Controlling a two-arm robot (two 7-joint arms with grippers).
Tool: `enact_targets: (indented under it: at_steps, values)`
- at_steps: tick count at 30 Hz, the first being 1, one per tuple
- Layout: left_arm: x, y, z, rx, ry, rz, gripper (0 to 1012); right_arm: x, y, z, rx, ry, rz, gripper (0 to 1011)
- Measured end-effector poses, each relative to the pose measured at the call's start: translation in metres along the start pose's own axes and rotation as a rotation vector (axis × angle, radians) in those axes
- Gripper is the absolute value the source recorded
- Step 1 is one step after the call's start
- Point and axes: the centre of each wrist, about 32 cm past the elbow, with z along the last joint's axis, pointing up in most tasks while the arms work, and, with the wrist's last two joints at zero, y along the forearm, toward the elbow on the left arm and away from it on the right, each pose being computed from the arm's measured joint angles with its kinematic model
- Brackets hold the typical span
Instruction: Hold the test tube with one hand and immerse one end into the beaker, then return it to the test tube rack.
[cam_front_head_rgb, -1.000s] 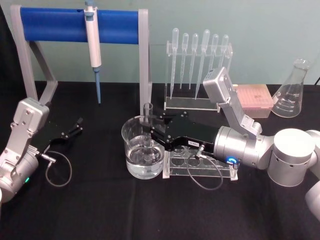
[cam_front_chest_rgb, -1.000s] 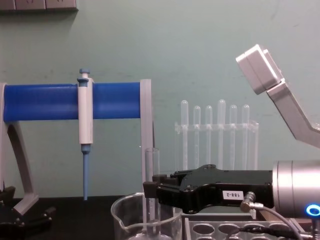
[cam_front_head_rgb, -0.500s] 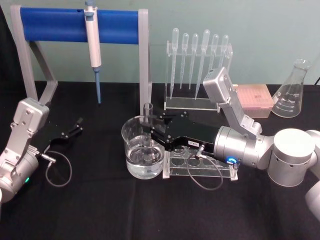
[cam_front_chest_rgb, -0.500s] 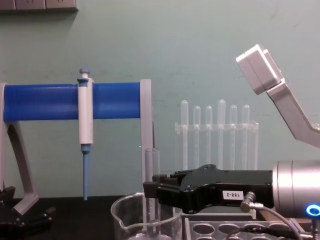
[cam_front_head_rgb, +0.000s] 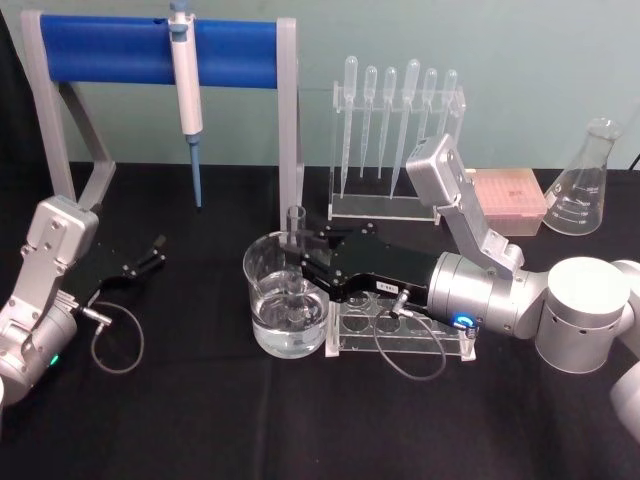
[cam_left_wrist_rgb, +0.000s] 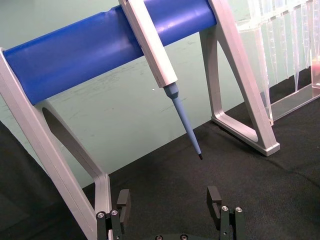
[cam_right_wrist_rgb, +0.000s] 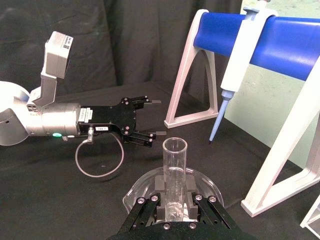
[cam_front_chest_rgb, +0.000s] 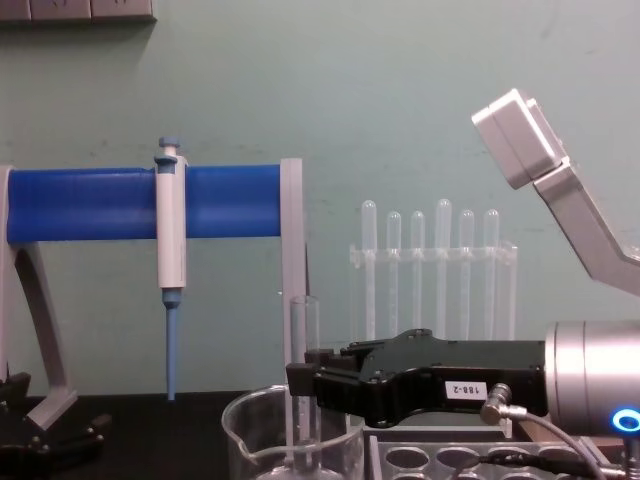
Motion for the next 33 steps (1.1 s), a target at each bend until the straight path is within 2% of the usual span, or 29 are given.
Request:
enact_targets:
  at_steps: [33]
  values:
    - [0.0000,0.0000,0.0000,0.000,0.000,0.000,1000,0.0000,0.0000,0.0000,0.000,0.000,0.000,238]
